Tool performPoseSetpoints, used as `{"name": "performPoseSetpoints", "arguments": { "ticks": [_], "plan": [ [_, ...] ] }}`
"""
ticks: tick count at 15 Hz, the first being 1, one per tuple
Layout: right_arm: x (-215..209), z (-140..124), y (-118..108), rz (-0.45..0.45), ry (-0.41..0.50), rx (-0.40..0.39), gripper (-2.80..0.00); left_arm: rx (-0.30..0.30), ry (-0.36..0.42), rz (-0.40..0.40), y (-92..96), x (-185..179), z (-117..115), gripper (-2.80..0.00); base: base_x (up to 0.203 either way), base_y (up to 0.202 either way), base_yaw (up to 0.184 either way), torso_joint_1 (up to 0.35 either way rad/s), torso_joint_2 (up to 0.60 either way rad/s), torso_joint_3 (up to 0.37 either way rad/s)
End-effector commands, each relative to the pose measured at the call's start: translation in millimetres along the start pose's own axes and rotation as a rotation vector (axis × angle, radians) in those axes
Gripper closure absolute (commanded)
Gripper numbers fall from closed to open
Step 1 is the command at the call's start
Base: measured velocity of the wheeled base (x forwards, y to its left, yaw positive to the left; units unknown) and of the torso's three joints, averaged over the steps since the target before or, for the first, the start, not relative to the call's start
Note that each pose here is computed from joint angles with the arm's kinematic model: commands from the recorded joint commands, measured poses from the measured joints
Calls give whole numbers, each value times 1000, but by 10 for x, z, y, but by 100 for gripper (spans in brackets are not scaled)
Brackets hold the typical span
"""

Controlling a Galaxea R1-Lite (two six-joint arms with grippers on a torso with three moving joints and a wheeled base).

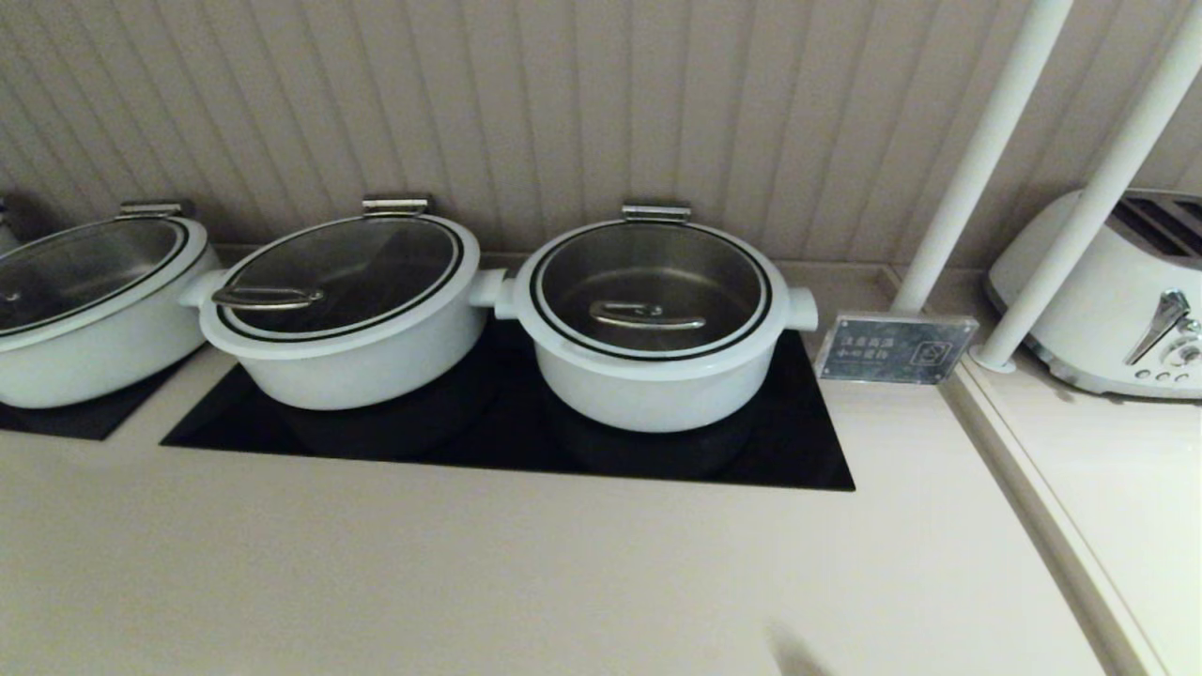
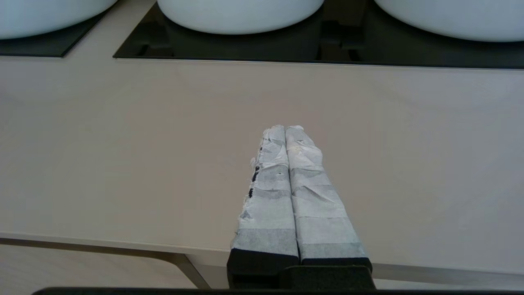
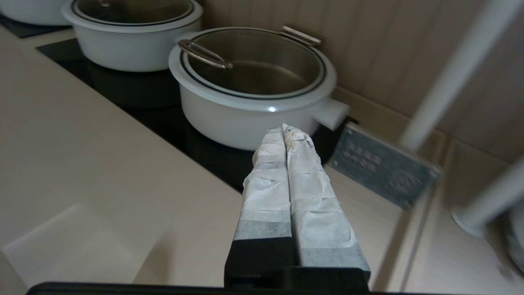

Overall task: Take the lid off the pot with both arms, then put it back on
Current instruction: Open the food pot lid a small opening with the right arm

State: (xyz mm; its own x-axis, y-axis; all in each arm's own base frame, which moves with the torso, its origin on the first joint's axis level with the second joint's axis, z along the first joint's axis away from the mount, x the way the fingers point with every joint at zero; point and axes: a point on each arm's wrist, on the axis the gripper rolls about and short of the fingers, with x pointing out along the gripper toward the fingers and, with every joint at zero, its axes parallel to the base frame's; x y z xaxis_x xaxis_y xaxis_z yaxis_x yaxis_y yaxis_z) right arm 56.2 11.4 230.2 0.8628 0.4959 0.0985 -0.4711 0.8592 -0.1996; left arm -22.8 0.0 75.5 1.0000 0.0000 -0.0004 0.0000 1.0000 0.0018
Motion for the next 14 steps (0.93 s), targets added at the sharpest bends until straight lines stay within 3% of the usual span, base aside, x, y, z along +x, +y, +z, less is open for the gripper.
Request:
{"name": "performPoseSetpoints", "arguments": {
  "ticks": [1, 7, 10, 14],
  "plan": [
    [373, -98, -184, 44, 84, 51, 0, 0, 0, 1, 0, 0, 0, 0, 0, 0, 0, 0, 0, 0],
    [1365, -404, -363, 208, 64, 75, 0, 0, -2, 2, 0, 0, 1, 0, 0, 0, 0, 0, 0, 0],
    [1848, -559, -271, 292, 1, 91, 0, 0, 0, 2, 0, 0, 0, 0, 0, 0, 0, 0, 0, 0],
    [2323, -563, -106, 378, -70, 100, 0, 0, -2, 2, 0, 0, 1, 0, 0, 0, 0, 0, 0, 0]
  ]
}}
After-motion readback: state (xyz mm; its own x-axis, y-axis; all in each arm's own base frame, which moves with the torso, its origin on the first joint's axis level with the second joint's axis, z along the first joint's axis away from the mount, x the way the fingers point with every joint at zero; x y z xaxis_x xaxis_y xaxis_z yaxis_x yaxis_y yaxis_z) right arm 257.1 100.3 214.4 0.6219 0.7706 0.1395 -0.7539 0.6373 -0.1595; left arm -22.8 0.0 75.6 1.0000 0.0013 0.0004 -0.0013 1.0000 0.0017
